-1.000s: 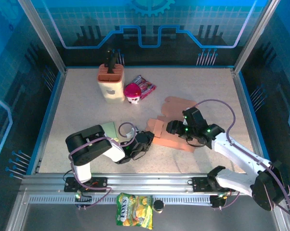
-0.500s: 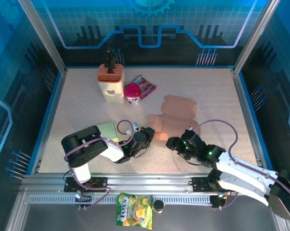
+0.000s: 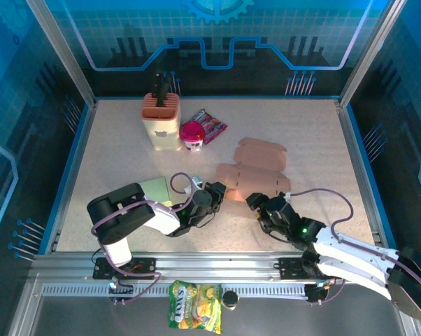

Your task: Fold the paper box

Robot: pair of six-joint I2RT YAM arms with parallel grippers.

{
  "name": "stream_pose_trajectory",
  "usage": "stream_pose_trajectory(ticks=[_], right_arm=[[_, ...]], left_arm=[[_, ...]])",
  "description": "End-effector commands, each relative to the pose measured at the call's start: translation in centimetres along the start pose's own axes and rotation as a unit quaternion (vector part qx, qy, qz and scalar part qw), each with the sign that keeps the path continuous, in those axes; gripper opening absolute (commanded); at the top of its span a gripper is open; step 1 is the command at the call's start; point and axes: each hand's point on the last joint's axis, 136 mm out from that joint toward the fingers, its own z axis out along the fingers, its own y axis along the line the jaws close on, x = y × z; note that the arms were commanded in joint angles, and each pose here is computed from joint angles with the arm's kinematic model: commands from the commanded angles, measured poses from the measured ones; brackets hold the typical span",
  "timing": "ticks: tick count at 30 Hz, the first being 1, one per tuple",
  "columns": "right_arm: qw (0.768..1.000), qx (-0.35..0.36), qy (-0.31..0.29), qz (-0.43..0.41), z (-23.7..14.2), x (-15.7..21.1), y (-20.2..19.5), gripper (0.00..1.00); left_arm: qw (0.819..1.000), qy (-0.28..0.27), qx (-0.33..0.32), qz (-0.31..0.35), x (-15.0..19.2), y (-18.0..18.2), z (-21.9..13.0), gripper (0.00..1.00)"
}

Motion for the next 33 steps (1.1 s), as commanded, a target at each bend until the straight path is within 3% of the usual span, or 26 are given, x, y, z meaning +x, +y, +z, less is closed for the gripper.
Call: stream_pose_trajectory(ticks=[1, 6, 11, 18, 26, 28, 29, 32, 33], right_arm=[[0.998, -0.043, -0.017, 0.033, 0.5, -0.9, 2.0, 0.78], [0.997, -0.055, -0.035, 0.033, 0.5, -2.1, 3.5, 0.7], [0.997, -0.057, -0.048, 0.028, 0.2, -3.0, 4.2, 0.45], [0.996, -0.065, -0.059, 0.034, -0.1, -4.1, 4.6, 0.21], [0.995, -0.067, -0.066, 0.041, -0.4, -5.1, 5.3, 0.0], [0.994, -0.072, -0.065, 0.041, -0.4, -5.4, 5.7, 0.0], [0.994, -0.075, -0.064, 0.037, -0.5, -5.6, 6.1, 0.0], [0.995, -0.084, -0.057, 0.015, -1.2, -6.2, 7.9, 0.0], [0.995, -0.088, -0.056, 0.005, -1.6, -6.4, 8.7, 0.0]], left_arm=[[0.999, 0.004, 0.046, -0.013, 0.6, -3.0, -0.1, 0.0], [0.999, 0.007, 0.045, -0.016, 0.8, -3.0, -0.2, 0.0], [0.999, 0.006, 0.047, -0.017, 0.7, -2.9, -0.3, 0.0], [0.998, 0.012, 0.052, -0.019, 1.0, -3.3, -0.4, 0.0], [0.998, 0.017, 0.058, -0.019, 1.2, -3.5, -0.6, 0.0], [0.998, 0.022, 0.063, -0.016, 1.4, -3.8, -0.6, 0.0], [0.997, 0.027, 0.066, -0.011, 1.6, -4.0, -0.7, 0.07], [0.997, 0.041, 0.063, 0.009, 2.0, -4.3, -1.3, 0.42], [0.997, 0.045, 0.059, 0.021, 2.1, -4.3, -1.7, 0.47]])
